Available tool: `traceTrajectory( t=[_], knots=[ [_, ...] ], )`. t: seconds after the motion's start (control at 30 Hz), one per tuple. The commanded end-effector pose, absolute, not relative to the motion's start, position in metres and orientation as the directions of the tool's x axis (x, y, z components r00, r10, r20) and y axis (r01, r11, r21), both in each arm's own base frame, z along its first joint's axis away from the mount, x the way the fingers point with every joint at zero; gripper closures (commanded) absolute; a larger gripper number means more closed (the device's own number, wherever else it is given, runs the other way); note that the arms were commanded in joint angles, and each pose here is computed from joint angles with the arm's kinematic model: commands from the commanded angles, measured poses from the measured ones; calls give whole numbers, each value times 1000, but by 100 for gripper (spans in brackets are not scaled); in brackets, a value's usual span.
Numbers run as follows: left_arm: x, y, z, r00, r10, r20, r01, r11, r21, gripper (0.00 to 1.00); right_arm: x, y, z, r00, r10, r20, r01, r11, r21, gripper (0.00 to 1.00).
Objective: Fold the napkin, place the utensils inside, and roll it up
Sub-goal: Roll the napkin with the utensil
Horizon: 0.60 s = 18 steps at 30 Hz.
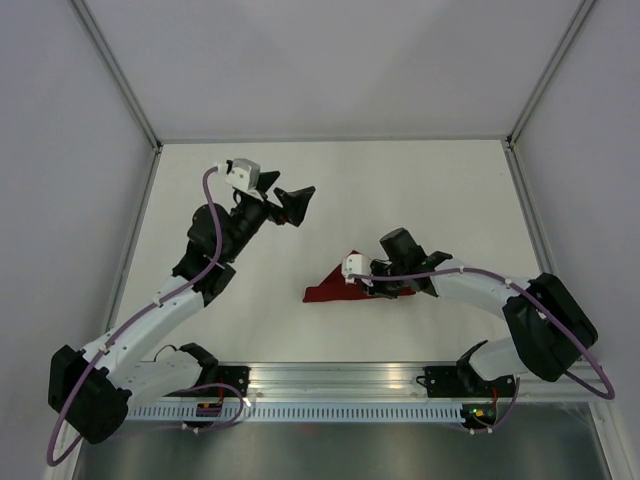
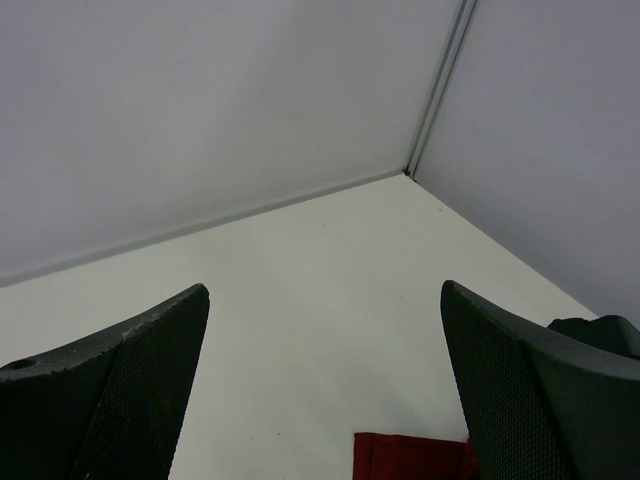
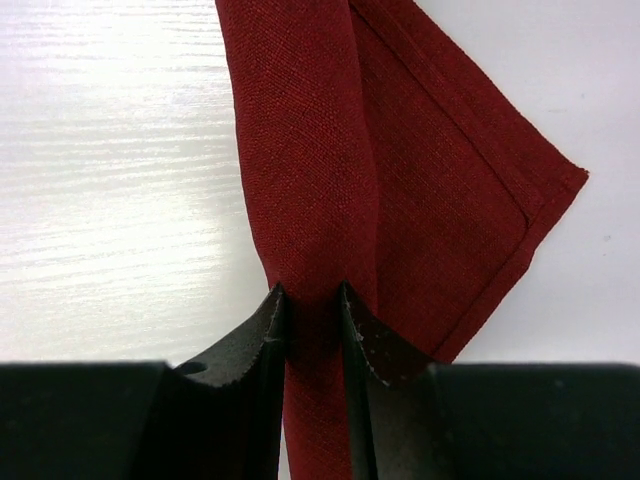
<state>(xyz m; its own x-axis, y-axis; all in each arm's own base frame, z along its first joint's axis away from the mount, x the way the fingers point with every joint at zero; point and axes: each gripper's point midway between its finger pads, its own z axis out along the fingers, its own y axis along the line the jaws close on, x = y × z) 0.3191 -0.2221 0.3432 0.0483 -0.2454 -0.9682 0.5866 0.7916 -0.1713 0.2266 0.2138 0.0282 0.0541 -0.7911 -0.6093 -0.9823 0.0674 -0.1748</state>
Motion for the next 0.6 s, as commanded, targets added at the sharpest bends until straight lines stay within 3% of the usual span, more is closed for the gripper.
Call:
traceTrajectory(
  t=[0.0,0.13,0.3,0.57],
  knots=[
    [318,-223,354,120,-182,-976,604,794,-74,0,210,205,13,-44,-816,-577,-998,61,-9,88],
    [310,-217,342,171,-162,-972,590,807,-31,0,220,206,13,-104,-816,-569,-994,73,76,88],
    [297,-227,309,226,-3,-974,538,834,122,0,220,203,12,-179,-818,-547,-975,76,207,89],
    [261,-272,230,209,198,-958,649,705,287,0,230,198,5,-277,-825,-493,-917,73,393,89]
  ],
)
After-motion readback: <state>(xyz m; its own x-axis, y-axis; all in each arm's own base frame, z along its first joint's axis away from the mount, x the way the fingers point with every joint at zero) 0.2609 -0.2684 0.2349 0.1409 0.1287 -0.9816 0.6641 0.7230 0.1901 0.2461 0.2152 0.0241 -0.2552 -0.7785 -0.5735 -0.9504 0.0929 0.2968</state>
